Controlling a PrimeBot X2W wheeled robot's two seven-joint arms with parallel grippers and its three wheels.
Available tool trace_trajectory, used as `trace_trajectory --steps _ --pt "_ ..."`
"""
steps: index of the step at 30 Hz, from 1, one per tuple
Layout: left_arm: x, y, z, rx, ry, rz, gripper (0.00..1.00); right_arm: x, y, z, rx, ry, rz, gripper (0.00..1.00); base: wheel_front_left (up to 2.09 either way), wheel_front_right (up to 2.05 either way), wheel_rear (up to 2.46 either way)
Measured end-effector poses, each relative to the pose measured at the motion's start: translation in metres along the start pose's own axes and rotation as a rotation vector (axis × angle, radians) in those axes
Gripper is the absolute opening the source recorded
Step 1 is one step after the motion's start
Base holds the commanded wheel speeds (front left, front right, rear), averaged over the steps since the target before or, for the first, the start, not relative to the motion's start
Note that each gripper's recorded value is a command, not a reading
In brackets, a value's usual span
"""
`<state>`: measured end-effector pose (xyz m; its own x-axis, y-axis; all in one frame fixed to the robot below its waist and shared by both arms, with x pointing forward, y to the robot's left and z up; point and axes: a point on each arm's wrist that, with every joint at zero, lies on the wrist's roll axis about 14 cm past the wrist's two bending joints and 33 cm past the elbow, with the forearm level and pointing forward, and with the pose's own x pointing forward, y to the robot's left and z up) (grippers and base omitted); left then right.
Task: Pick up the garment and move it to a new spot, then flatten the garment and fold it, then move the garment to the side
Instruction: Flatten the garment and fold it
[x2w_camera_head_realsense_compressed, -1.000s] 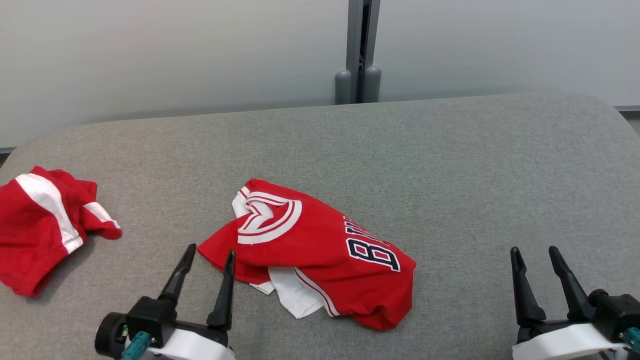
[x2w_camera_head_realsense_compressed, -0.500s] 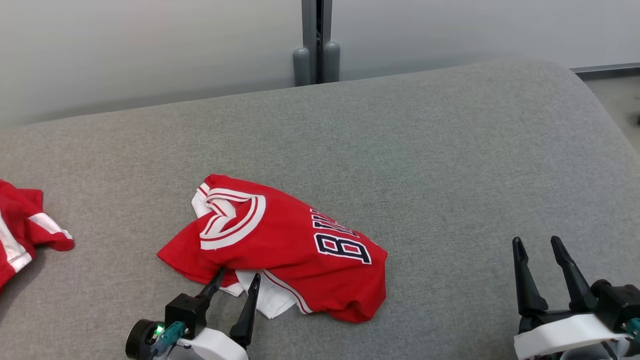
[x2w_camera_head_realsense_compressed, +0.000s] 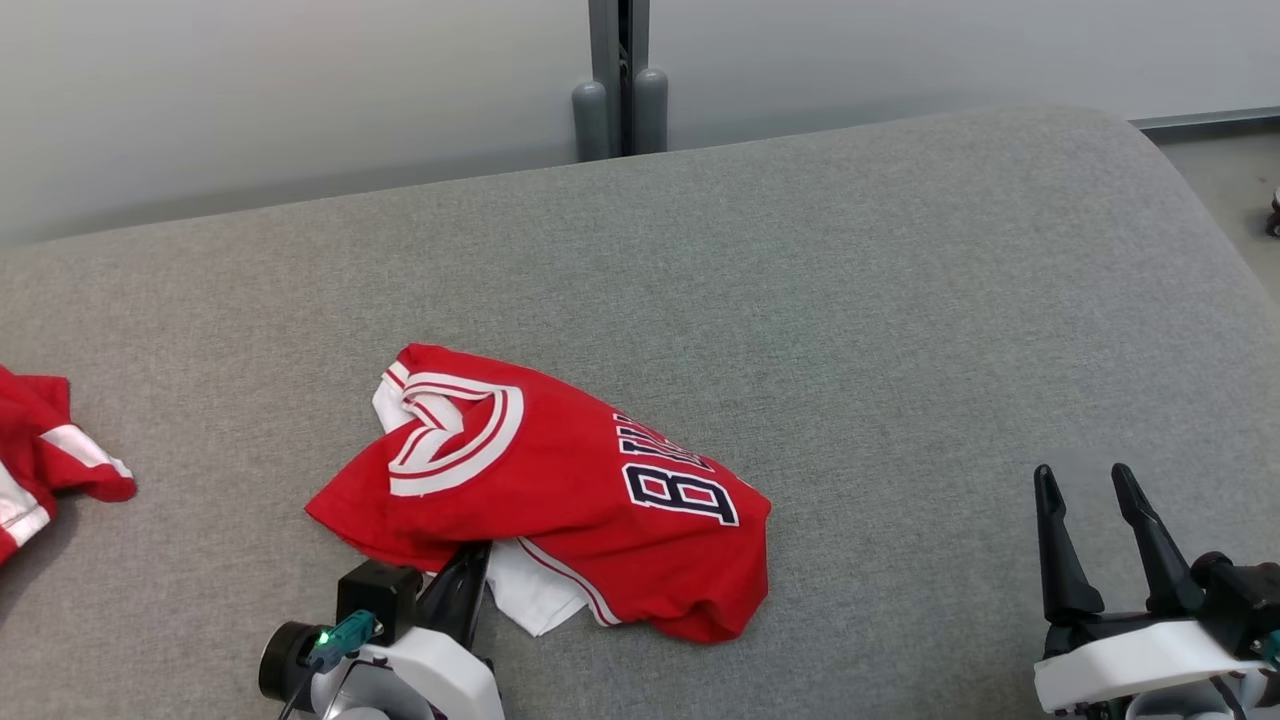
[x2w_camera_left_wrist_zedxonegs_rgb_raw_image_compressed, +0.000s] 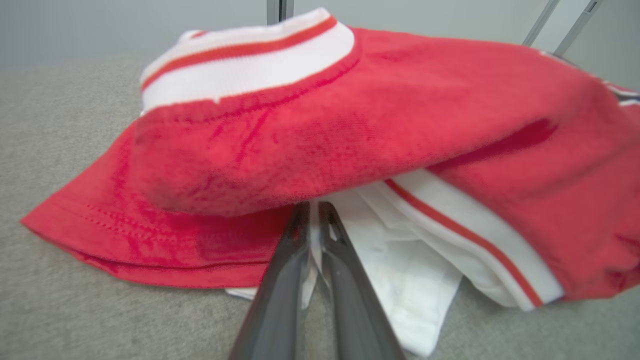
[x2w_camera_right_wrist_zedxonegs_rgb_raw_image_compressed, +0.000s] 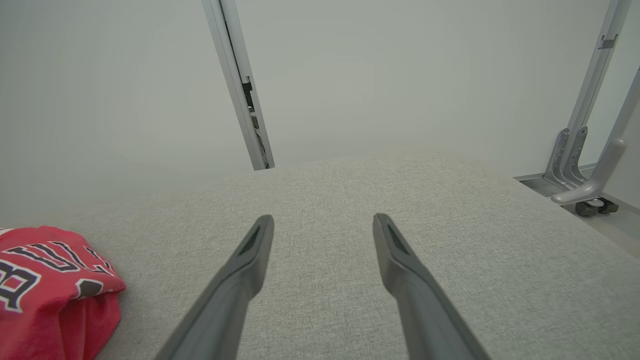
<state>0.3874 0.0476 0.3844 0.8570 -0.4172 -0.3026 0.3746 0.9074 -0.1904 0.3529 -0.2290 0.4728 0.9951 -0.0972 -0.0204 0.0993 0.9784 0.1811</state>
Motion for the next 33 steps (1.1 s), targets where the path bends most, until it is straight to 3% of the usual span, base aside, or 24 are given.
trace_trajectory --steps 9,18,23,28,33 --pt "-0.006 0.008 0.058 -0.023 -0.188 0.031 0.0 0.004 0.015 -0.001 0.012 -0.001 0.043 1.0 0.0 0.0 0.0" --pt "-0.057 0.037 0.112 0.013 -0.397 0.147 0.0 0.014 0.051 -0.006 0.03 0.011 0.148 1.0 0.0 0.0 0.0" --pt "-0.097 0.074 0.098 -0.007 -0.395 0.301 0.0 0.02 0.076 -0.006 0.038 0.01 0.217 1.0 0.0 0.0 0.0" --pt "-0.134 0.102 0.04 -0.101 -0.276 0.457 0.0 0.021 0.082 -0.007 0.041 0.013 0.232 1.0 0.0 0.0 0.0" --pt "-0.142 0.108 -0.006 -0.178 -0.152 0.503 0.0 0.019 0.077 -0.011 0.037 0.024 0.217 1.0 0.0 0.0 0.0"
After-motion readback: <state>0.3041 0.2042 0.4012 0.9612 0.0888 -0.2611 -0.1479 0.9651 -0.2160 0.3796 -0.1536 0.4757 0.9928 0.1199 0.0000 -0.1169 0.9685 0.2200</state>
